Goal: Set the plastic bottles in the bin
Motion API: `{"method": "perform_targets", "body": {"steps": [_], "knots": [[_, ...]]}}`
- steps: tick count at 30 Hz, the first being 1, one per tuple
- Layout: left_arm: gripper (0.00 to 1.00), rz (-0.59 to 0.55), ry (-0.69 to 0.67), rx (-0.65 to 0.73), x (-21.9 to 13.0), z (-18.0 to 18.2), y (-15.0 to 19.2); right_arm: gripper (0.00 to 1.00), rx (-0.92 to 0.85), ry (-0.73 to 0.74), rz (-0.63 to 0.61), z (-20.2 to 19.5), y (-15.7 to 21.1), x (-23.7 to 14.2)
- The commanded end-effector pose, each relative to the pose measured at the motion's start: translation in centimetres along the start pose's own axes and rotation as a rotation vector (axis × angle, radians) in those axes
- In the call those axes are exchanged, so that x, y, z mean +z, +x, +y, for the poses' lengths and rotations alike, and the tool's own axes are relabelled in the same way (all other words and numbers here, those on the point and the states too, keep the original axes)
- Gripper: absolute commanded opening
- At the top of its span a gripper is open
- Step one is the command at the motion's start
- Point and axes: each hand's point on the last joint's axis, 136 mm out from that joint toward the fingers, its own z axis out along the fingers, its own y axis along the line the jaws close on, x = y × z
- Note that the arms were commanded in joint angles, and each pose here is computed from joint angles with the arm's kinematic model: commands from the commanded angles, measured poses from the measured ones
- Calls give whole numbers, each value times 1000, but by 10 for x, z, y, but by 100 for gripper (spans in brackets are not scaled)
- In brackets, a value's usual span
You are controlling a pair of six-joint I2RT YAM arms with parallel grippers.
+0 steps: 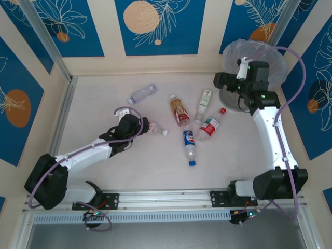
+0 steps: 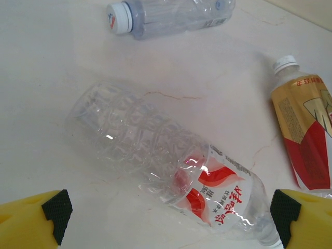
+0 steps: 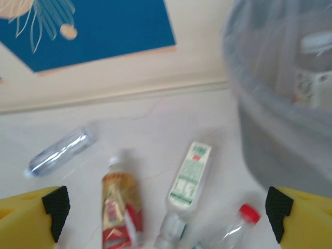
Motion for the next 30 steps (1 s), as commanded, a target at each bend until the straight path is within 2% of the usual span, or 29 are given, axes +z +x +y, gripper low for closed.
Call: {"method": "perform_targets", "body": {"steps": [1, 5, 9, 13, 19, 21, 25, 30], "knots": [[99, 36, 0, -29, 5, 4, 4, 100, 49, -85, 63, 19, 28, 2], [99, 38, -11, -43, 6, 8, 4, 100, 66, -82, 215, 27, 82, 14], [99, 50, -5, -56, 11, 9, 7, 98, 91, -145, 366, 44, 130, 29], [100, 77, 76, -52, 16, -8, 11, 95, 117, -260, 526, 75, 172, 44], [99, 101, 103, -38, 18, -14, 14, 93, 113, -288, 702, 105, 222, 69], [99, 106, 104, -31, 18, -14, 15, 93, 102, -260, 734, 107, 235, 76], [99, 110, 98, -23, 17, -12, 16, 92, 75, -113, 773, 87, 255, 90], [99, 116, 90, -15, 18, -11, 18, 92, 25, -38, 800, 78, 271, 97]]}}
